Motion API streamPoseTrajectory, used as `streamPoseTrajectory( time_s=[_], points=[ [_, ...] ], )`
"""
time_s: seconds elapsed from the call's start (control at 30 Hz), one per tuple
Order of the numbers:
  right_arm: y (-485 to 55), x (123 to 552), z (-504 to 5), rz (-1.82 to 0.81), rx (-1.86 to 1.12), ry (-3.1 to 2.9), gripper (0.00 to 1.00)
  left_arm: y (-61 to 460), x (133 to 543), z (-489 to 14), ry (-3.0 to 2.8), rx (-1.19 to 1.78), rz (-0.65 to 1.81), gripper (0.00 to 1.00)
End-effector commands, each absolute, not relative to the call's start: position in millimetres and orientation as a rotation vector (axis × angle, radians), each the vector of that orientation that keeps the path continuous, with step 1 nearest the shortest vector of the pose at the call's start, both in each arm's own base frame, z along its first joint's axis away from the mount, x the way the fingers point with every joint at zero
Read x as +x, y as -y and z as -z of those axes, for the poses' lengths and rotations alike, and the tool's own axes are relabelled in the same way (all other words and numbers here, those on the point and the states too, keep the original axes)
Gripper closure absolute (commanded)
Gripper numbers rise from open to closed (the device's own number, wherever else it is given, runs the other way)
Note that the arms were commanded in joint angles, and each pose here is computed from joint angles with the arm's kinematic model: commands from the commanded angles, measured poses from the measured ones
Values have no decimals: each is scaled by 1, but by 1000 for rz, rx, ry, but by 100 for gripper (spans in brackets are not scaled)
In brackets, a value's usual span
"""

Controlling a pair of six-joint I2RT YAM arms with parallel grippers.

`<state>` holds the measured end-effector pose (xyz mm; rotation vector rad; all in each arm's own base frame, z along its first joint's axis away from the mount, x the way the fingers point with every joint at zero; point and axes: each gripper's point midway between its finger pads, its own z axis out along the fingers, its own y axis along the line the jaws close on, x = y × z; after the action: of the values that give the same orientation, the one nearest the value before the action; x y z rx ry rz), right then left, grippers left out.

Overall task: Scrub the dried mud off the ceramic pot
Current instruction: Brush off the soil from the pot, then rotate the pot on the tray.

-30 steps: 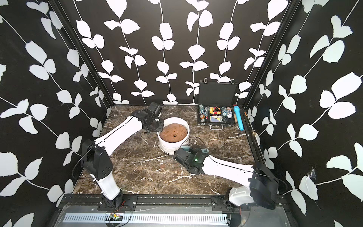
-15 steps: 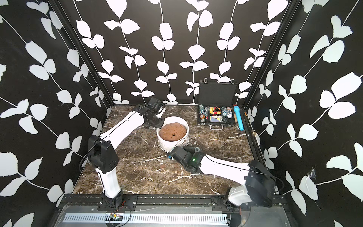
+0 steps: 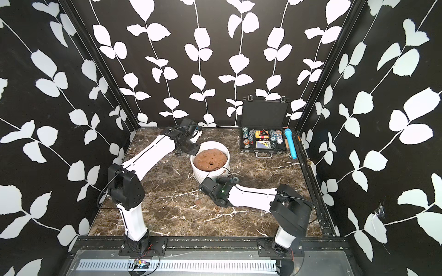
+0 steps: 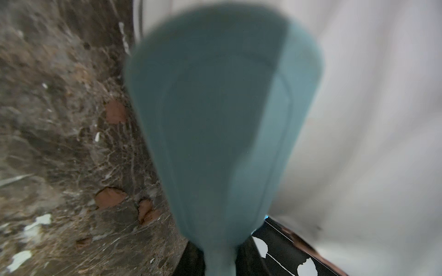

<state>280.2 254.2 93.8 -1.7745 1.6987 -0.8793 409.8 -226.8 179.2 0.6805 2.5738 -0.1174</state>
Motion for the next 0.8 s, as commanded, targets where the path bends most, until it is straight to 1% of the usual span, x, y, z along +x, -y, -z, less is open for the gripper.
streamPoseTrajectory(
  time_s=[0.0, 0.07, 0.23, 0.37, 0.53, 0.63, 0.77],
  points=[
    [-234, 292, -84, 945, -1721, -1766, 100, 235, 399, -158, -2633, 777, 166, 100],
    [-229, 292, -80, 954, -1735, -1774, 100, 235, 399, -158, -2632, 778, 167, 100],
    [-214, 279, -89, 938, -1758, -1807, 100, 234, 402, -160, -2627, 783, 157, 100],
    [-204, 264, -111, 887, -1751, -1832, 100, 236, 403, -162, -2621, 787, 161, 100],
    [-204, 248, -132, 757, -1753, -1824, 100, 234, 407, -165, -2615, 792, 137, 100],
    [-208, 242, -141, 664, -1743, -1807, 100, 234, 409, -171, -2607, 789, 129, 94],
    [-214, 237, -145, 551, -1739, -1817, 100, 231, 412, -182, -2589, 788, 96, 90]
  ],
)
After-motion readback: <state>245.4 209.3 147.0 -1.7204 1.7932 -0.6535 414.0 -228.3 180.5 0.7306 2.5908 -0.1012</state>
